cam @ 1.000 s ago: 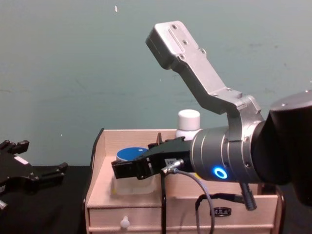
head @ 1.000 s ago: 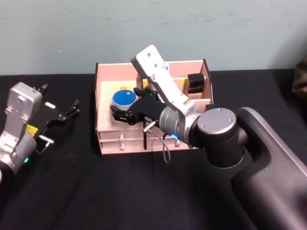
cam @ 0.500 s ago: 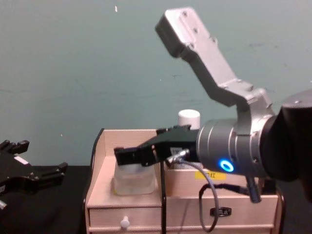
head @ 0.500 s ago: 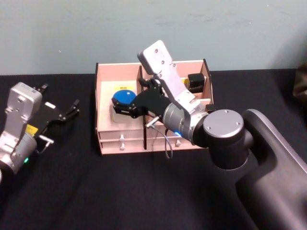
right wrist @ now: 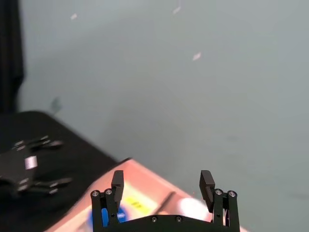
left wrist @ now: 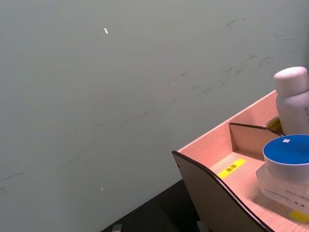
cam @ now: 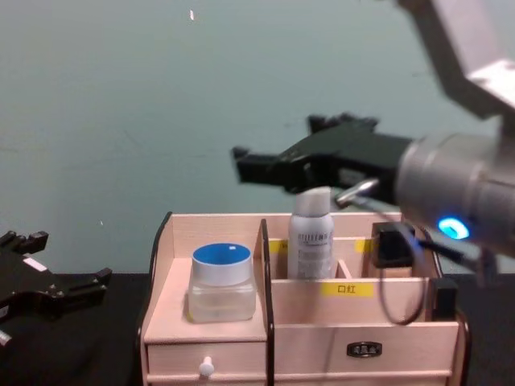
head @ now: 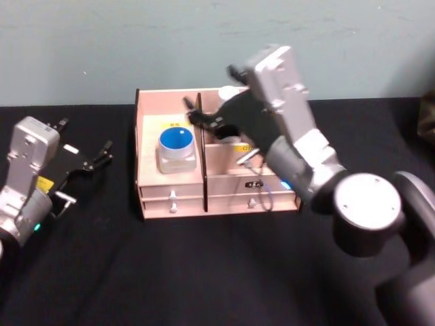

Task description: Pick up the facial cleanser and watermelon frost from the table and place them into the tiered storage box.

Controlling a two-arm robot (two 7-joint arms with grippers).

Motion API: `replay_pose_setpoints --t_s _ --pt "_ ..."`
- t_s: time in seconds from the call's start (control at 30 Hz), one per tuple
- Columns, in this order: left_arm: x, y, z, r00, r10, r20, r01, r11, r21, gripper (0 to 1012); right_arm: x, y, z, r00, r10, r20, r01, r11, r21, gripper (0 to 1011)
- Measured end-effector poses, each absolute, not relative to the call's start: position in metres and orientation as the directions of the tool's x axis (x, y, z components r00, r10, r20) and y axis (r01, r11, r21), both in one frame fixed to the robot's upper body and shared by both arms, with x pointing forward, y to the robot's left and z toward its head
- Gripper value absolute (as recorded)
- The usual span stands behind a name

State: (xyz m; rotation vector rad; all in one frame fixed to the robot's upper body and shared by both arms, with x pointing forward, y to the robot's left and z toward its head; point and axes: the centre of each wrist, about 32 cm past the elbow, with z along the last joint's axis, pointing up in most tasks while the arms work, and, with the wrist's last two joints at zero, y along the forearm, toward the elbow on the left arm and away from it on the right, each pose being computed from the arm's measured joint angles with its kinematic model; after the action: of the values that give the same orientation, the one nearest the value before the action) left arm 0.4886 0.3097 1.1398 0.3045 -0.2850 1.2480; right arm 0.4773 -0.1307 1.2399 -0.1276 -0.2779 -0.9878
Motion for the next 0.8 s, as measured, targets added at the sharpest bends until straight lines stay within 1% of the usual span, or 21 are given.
replay_pose_setpoints --t_s 0.03,0.1,0.13,0.23,0.27,0.33,0.37,0.43,0.6,0.8 --pt "0.489 0.310 1.140 0.292 0.880 0.374 -0.955 0.287 0.070 1001 0.473 -0.136 1.241 0.483 -0.824 0.296 0.853 0.519 0.053 1002" --pt "0.489 0.310 1.140 0.292 0.880 0.374 -0.955 0.287 0.070 1001 0.468 -0.140 1.241 0.446 -0.841 0.307 0.868 0.490 0.084 1002" --pt "0.489 0.310 1.140 0.292 0.880 0.374 -0.955 0.287 0.070 1001 0.464 -0.146 1.241 0.400 -0.860 0.316 0.884 0.453 0.116 1002" --pt "0.489 0.310 1.140 0.292 0.880 0.374 -0.955 0.287 0.070 1001 0.460 -0.154 1.241 0.334 -0.886 0.321 0.904 0.398 0.158 1002" --pt "0.489 0.310 1.140 0.292 0.880 0.374 -0.955 0.287 0.070 1001 0.458 -0.161 1.240 0.292 -0.902 0.317 0.916 0.359 0.177 1002" --pt "0.489 0.310 1.140 0.292 0.880 0.374 -0.955 0.287 0.070 1001 0.456 -0.167 1.240 0.256 -0.916 0.308 0.927 0.323 0.189 1002" --pt "0.489 0.310 1.140 0.292 0.880 0.374 -0.955 0.287 0.070 1001 0.454 -0.173 1.238 0.221 -0.929 0.297 0.938 0.285 0.195 1002" --pt "0.489 0.310 1.140 0.292 0.880 0.374 -0.955 0.287 0.070 1001 0.452 -0.181 1.235 0.174 -0.943 0.284 0.952 0.235 0.196 1002" --pt "0.489 0.310 1.140 0.292 0.880 0.374 -0.955 0.287 0.070 1001 0.451 -0.196 1.225 0.111 -0.954 0.277 0.971 0.164 0.176 1002" --pt "0.489 0.310 1.140 0.292 0.880 0.374 -0.955 0.287 0.070 1001 0.451 -0.211 1.207 0.073 -0.957 0.282 0.986 0.112 0.123 1002"
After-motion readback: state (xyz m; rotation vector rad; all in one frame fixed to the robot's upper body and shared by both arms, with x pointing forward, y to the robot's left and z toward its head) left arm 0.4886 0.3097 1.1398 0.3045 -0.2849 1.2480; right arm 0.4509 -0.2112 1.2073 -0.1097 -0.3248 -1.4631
